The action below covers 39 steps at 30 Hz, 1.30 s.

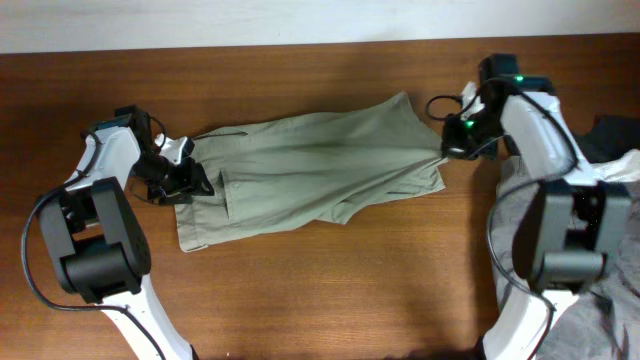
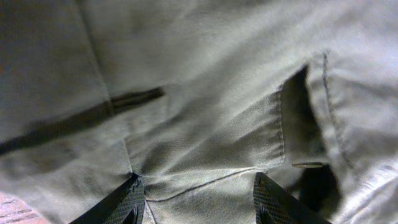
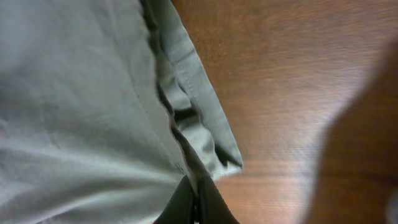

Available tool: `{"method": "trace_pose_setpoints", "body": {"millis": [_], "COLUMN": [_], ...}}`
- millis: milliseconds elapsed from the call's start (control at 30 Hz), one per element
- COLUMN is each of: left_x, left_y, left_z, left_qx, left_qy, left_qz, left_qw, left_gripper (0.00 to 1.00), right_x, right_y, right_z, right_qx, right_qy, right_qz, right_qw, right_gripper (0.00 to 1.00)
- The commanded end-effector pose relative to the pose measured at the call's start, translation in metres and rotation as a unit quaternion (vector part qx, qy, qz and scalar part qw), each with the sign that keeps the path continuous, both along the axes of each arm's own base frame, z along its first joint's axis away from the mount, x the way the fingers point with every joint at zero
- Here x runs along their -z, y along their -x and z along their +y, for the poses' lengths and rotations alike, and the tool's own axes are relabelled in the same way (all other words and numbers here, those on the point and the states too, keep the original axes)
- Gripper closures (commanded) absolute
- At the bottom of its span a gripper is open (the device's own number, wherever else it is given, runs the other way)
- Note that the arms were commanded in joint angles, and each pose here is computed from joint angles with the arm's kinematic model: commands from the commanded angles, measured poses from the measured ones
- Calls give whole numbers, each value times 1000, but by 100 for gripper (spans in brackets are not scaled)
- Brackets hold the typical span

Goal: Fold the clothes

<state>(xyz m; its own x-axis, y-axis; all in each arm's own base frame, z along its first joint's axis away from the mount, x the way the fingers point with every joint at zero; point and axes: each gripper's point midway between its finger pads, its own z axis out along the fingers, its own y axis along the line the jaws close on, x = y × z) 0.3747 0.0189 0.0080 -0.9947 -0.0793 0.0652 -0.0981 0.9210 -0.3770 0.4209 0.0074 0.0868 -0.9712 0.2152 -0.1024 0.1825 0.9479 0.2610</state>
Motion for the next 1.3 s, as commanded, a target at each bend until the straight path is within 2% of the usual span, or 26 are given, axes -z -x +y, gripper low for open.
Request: {"method": "trace_pose_setpoints", "body": {"millis": [0,33,67,167,233,300,400,467,533,700,733,767,800,833,867,1000,1100,1167,1267], "left_x": [33,33,33,33,33,33,33,33,33,33,33,33,33,33,33,33,33,33,33], "left_y": [27,26,26,27,26,26,26,24,24,24,24,24,24,24,24,25,25,25,25], "left_z": [-1,-1,-1,-1,-1,0,-1,0,0,-1,-1,-1,-1,-1,-1,-1,-1,-1,-1], "left_qx": [12,12,12,12,12,12,12,12,12,13,13,13,13,13,13,13,13,12,13], "left_qy": [-16,-16,-16,-16,-16,-16,-16,-16,-16,-16,-16,-16,-16,-16,-16,-16,-16,-16,-16], "left_qz": [59,59,59,59,58,58,58,55,55,54,55,54,54,55,55,56,56,56,56], "left_qw": [998,998,998,998,998,998,998,998,998,998,998,998,998,998,998,998,998,998,998], "left_gripper": [43,43,43,43,42,42,42,42,42,37,37,37,37,37,37,36,36,36,36], "right_x": [-23,-19,-15,-13,-17,-31,-51,-41,-4,54,59,62,61,57,50,-9,-10,-6,-6], "right_y": [12,19,25,32,3,-39,-92,-116,-133,-137,-136,-135,-134,-135,-138,-161,-166,-167,-157], "right_z": [-19,-20,-22,-17,-4,8,29,46,52,61,62,65,69,69,66,59,48,41,27], "right_qx": [10,10,15,21,-13,-26,-48,-63,-68,-78,-79,-82,-86,-86,-84,-83,-54,-45,-32], "right_qy": [32,36,42,34,18,-4,-14,-4,0,-29,-32,-42,-52,-55,-57,-95,-81,-60,-65], "right_qz": [2,20,37,55,-12,-106,-221,-256,-255,-225,-221,-217,-216,-220,-228,-289,-288,-286,-262], "right_qw": [999,999,998,998,1000,994,974,965,965,971,972,972,971,970,968,949,953,955,962], "right_gripper": [89,65,35,34,34,47,46,42,38,41,44,54,66,88,96,96,96,40,41]}}
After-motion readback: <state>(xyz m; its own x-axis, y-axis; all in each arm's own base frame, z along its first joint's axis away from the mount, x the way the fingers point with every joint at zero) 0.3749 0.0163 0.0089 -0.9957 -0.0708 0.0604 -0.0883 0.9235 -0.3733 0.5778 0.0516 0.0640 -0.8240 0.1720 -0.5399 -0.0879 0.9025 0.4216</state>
